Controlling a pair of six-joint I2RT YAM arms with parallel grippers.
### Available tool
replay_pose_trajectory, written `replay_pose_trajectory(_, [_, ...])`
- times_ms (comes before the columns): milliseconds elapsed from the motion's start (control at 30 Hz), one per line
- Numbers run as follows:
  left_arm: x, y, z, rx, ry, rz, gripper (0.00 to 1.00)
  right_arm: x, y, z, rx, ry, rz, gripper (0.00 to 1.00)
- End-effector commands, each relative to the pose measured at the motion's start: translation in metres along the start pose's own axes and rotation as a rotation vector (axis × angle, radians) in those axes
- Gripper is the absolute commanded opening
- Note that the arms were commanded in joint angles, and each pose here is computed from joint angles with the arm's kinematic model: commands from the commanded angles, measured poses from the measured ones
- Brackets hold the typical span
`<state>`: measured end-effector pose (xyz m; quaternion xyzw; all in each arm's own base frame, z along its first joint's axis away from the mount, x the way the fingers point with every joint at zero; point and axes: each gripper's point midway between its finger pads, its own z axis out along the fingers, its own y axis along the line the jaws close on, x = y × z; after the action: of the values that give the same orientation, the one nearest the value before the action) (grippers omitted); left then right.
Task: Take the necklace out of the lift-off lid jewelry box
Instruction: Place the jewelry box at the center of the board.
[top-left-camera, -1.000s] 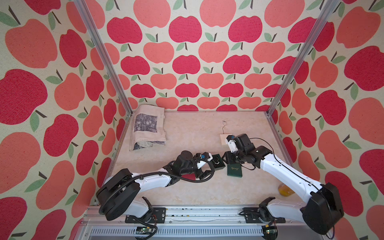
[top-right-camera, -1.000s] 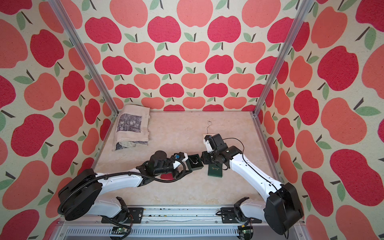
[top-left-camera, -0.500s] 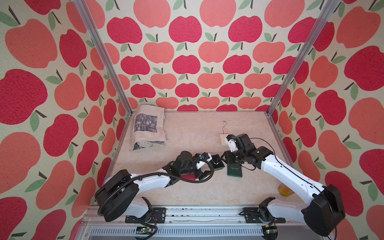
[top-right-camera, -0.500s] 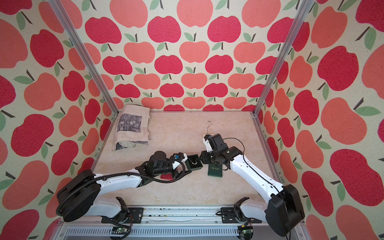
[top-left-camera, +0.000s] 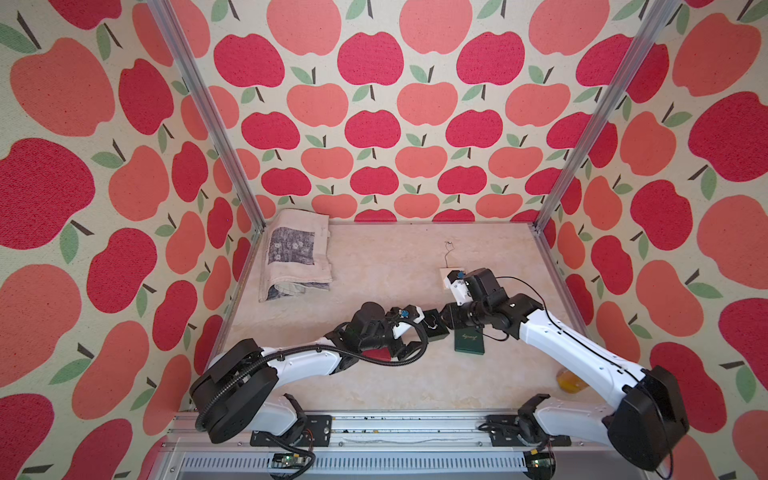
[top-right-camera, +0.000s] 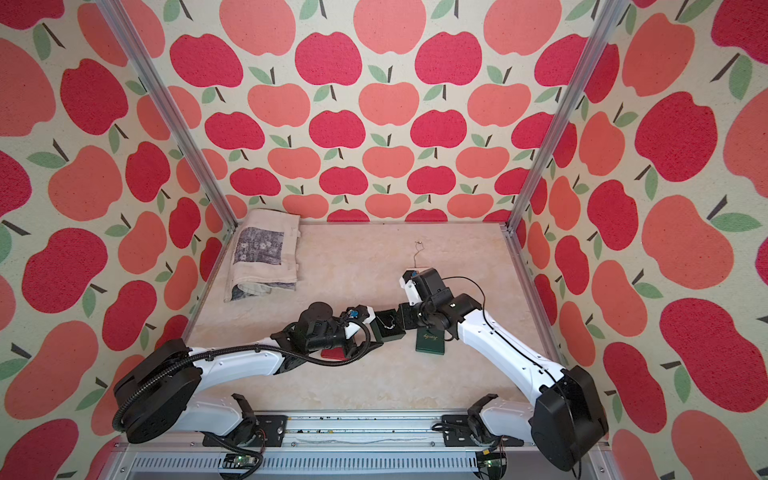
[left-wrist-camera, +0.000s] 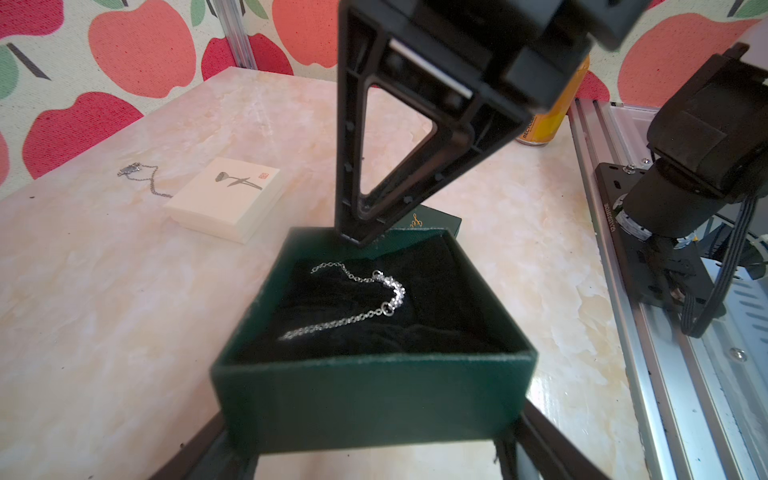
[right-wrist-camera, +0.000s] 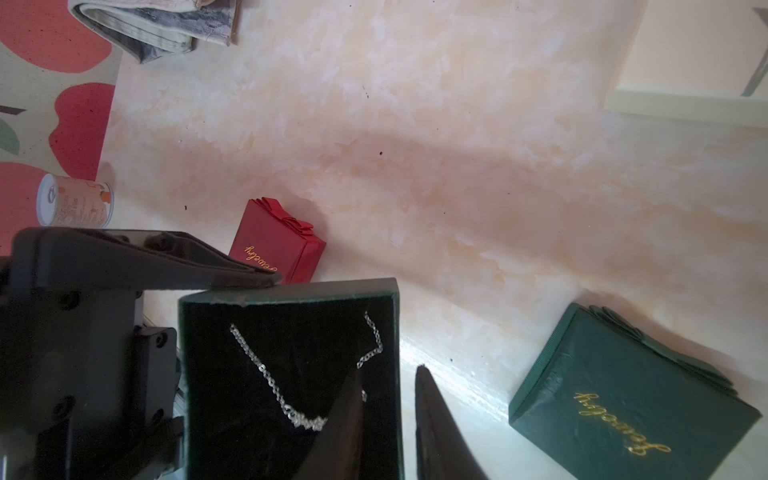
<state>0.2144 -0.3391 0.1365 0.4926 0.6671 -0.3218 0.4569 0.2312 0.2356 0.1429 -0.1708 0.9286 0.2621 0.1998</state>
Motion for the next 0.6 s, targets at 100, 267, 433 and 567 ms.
replay_pose_trajectory(100, [-0.0064,0.0000,0.0008,0.007,-0.015,0.013,0.72,0.0078,0.0007,0.0095,-0.019,0.025,0.021,0.18])
replay_pose_trajectory(267, [-0.0065,0.0009,0.0013,0.005,-0.017,0.013,0.72,0.0082,0.0008,0.0106,-0.022,0.030,0.025,0.08])
replay_pose_trajectory(433, [-0.0050,0.0040,0.0044,-0.009,-0.006,0.004,0.82,0.0058,0.0029,0.0079,-0.027,0.022,0.016,0.01])
replay_pose_trajectory(567, [-0.0072,0.0056,0.0056,-0.012,-0.016,-0.005,0.93,0.0049,0.0018,0.0049,-0.012,0.022,0.006,0.00])
